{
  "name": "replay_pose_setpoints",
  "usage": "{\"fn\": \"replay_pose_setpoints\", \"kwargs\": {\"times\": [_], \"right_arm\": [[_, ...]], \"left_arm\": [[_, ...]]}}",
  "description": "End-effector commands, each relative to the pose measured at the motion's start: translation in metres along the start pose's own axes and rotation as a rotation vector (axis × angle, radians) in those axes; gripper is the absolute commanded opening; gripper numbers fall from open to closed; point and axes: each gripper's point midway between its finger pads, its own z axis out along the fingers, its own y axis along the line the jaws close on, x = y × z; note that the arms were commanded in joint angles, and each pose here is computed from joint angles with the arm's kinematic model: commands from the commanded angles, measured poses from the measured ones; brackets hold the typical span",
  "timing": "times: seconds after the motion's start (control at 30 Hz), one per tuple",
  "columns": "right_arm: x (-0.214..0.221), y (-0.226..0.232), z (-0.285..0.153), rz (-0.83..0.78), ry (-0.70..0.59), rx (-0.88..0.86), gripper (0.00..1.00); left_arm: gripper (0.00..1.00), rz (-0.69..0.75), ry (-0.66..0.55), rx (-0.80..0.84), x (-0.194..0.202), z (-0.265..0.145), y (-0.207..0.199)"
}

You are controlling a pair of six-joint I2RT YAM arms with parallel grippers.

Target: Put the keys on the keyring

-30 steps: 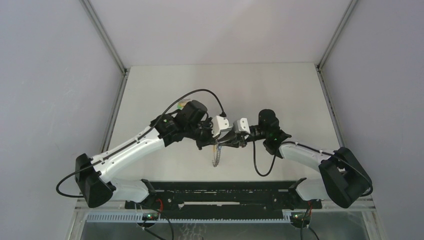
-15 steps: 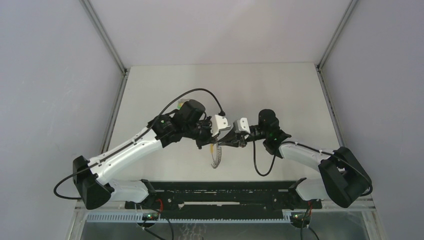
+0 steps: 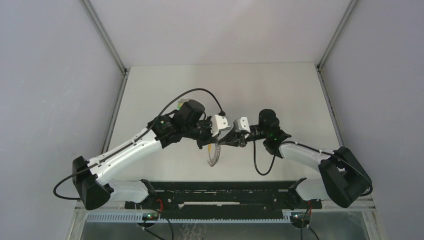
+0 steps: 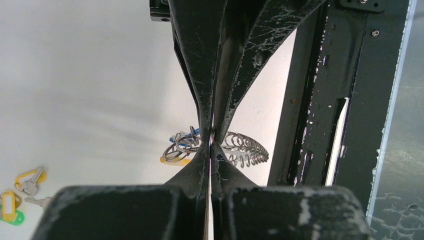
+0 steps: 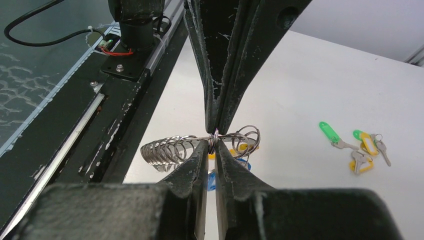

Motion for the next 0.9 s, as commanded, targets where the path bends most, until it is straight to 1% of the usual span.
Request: {"fn": "replay_pose_setpoints", "kwargs": {"times": [0.0,0.17,0.33,0.37,0.43,0.57,0.63,0.73,0.87], "right_arm": [[-0.013,0.000,0.000,-0.028,-0.027,-0.013,0.07],[-0.014,0.000,-0.002,-0.028,-0.028,-0.017,0.00],[-0.013,0.000,-0.005,-0.023,-0.020,-0.011,0.00],[-0.012,-0.001,-0.006,-0.020,-0.018,-0.007,0.00],[-0.010,-0.003,-0.008,-0.013,-0.012,0.004,0.00],[-0.004,-0.011,-0.014,0.001,0.014,0.053,0.00],[-0.002,-0.015,-0.017,0.002,0.026,0.078,0.00],[-0.001,-0.018,-0.023,-0.002,0.029,0.111,0.00],[0.001,-0.025,-0.028,0.008,0.033,0.158,0.00]], "left_arm": [[0.00,0.053,-0.117,-0.005,-0.022,-0.007,-0.003],[0.00,0.051,-0.123,-0.009,-0.020,-0.004,-0.002],[0.00,0.041,-0.116,-0.024,-0.016,-0.003,0.000],[0.02,0.039,-0.119,-0.035,-0.016,-0.004,0.001],[0.10,0.031,-0.126,-0.069,-0.016,-0.007,0.005],[0.35,0.006,-0.156,-0.179,-0.016,-0.019,0.019],[0.44,-0.023,-0.173,-0.244,-0.013,-0.026,0.029],[0.53,-0.099,-0.204,-0.323,-0.009,-0.039,0.046],[0.59,-0.238,-0.219,-0.449,0.006,-0.055,0.075]]}}
